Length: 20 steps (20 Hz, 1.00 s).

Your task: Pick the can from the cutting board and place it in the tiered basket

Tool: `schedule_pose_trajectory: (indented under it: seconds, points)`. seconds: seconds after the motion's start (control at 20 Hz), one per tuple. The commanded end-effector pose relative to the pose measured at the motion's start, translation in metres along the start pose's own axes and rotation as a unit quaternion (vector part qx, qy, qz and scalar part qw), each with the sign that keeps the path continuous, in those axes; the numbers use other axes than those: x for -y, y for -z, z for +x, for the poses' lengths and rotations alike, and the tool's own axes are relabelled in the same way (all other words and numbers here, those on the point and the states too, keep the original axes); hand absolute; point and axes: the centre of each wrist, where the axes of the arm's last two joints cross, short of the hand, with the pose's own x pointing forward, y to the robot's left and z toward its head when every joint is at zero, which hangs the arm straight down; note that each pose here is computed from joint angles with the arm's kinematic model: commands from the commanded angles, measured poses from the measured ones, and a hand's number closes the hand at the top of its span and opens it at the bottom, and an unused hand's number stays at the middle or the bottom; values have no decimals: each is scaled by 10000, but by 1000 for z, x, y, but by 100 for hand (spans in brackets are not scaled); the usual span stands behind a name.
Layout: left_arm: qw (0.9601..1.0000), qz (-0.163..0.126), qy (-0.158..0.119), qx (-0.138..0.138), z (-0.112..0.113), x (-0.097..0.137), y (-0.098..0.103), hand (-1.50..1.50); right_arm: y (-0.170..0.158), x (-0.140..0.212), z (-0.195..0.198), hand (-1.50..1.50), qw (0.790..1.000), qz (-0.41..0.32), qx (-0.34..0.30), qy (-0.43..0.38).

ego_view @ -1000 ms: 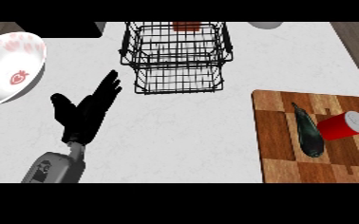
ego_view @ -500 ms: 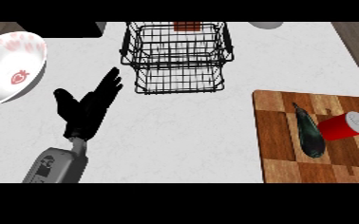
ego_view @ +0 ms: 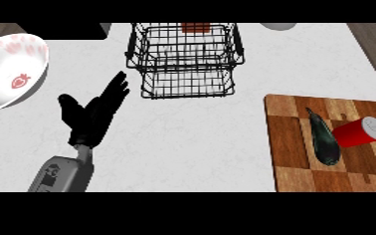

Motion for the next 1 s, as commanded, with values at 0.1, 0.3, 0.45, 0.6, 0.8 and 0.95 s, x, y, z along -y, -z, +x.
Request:
schedule_pose_trajectory:
  seconds: [0.1,0.3,0.45,0.6,0.8,0.95]
  points:
    - [10000,-30,1,-23,-9,-16,-18,0,12,-19,-24,-150,9996,-221,-125,-121]
    - [10000,-15,10,24,3,10,-23,0,9,-26,-36,-150,9994,-284,-178,-48]
    - [10000,44,73,-48,-5,-10,-1,0,30,-25,-29,-150,9998,-181,-90,70]
    - [10000,59,-13,-2,-10,4,-8,0,42,-19,-35,-150,9989,-383,-97,251]
    - [10000,-23,1,17,-1,10,-7,0,35,-28,-28,-150,9991,-280,-108,305]
    - [10000,25,-47,-71,-3,-26,-3,0,49,-54,-39,-150,9990,-319,-130,282]
